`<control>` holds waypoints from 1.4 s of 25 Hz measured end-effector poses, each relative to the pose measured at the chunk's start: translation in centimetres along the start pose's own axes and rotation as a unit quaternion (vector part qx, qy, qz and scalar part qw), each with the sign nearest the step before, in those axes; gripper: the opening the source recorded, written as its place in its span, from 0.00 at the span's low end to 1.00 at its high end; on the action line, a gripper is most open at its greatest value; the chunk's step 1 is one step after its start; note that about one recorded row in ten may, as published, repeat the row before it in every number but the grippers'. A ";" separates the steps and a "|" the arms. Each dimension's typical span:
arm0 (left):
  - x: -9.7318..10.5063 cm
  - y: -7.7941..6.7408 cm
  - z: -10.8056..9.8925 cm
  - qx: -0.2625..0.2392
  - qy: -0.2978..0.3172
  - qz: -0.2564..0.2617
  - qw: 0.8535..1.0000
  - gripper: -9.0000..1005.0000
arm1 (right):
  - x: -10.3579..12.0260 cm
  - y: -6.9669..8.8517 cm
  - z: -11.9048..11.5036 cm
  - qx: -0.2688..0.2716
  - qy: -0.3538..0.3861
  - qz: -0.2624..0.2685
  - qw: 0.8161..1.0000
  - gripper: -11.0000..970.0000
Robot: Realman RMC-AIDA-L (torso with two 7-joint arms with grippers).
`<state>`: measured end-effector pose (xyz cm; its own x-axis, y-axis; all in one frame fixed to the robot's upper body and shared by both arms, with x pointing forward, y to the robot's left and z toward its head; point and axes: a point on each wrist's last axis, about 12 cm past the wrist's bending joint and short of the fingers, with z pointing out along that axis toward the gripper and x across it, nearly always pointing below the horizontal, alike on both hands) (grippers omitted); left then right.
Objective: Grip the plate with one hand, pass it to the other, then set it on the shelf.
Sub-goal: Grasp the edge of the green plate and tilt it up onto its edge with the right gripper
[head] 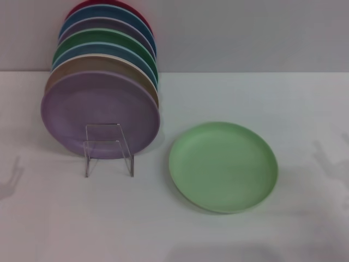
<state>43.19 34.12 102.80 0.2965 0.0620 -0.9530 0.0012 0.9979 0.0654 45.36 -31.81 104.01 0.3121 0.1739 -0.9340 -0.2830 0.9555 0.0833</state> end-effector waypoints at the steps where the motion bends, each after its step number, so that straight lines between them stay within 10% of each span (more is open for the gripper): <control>1: 0.0 0.0 0.0 0.000 -0.001 -0.001 1.000 0.84 | 0.0 0.1 0.0 -0.002 -0.002 0.002 1.000 0.80; 15: -0.2 0.2 -0.9 -0.004 -0.004 0.002 1.000 0.84 | -0.3 0.3 1.2 -0.028 -0.014 0.025 0.999 0.80; 27: -0.1 0.1 -0.6 -0.001 -0.002 0.002 1.000 0.84 | -1.7 -0.4 11.9 -0.160 0.095 0.069 0.980 0.80; 35: -0.1 0.0 -0.2 0.001 -0.005 0.001 1.000 0.84 | -7.2 4.0 17.0 -0.170 0.247 0.000 0.954 0.80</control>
<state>42.97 34.11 102.86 0.3058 0.0643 -0.9499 0.0029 0.9976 0.0685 57.36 -25.17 116.98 -0.1299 -0.0403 -0.9907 -0.5874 0.8081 0.0442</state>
